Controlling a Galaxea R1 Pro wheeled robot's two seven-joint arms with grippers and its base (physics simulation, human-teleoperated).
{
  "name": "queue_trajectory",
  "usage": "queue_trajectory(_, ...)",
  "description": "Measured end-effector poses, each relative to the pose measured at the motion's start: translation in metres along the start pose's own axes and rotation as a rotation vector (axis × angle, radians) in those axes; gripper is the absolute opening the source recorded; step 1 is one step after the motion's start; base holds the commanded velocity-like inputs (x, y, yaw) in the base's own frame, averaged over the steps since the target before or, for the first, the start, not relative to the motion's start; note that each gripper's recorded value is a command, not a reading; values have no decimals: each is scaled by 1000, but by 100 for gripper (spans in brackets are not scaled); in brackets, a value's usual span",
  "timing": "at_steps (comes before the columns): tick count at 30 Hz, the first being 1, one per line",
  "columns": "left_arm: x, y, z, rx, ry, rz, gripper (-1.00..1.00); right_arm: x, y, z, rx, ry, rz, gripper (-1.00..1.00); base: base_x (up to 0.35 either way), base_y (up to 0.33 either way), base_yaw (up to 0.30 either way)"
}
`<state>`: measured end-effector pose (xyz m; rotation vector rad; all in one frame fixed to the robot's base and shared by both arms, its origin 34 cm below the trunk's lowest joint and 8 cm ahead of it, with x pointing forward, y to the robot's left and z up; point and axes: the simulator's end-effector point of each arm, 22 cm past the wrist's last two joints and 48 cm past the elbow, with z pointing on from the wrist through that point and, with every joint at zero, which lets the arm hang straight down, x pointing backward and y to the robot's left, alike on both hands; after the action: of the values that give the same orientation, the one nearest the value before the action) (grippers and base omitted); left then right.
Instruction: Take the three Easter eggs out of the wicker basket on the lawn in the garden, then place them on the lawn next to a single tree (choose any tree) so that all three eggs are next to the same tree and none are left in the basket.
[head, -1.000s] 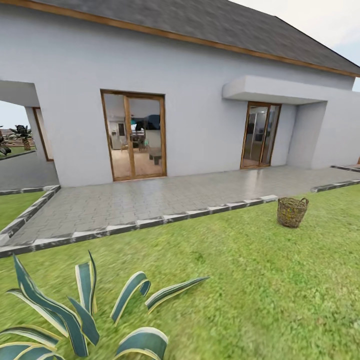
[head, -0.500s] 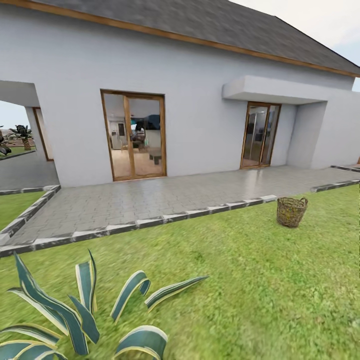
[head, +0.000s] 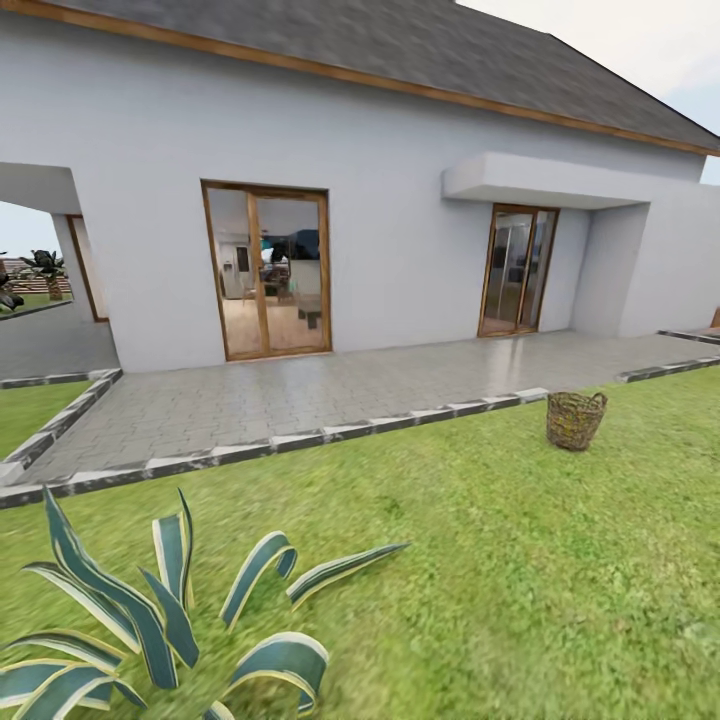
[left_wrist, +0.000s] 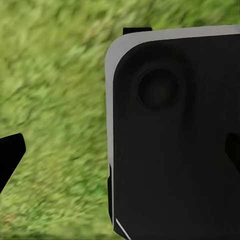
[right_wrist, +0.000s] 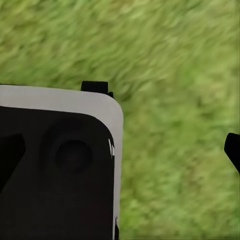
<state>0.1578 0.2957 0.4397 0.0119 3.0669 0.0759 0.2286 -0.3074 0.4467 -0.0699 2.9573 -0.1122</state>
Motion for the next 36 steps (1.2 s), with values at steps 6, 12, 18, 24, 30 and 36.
queue_trajectory(6,0,-1,0,1,0,0,100,0,0,0,0,0,1,100,59,-191,0)
queue_trajectory(12,0,0,0,0,0,0,100,-1,0,0,0,-2,-1,100,82,-172,0)
queue_trajectory(18,0,0,0,0,0,0,100,0,0,0,0,-1,-1,100,9,-18,30)
queue_trajectory(24,0,0,0,0,0,0,100,-1,0,0,1,-2,2,100,0,-1,232)
queue_trajectory(30,0,0,0,0,0,0,100,0,0,0,2,-2,2,100,0,0,283)
queue_trajectory(36,0,0,0,0,0,0,100,-1,0,0,2,-2,2,100,0,0,276)
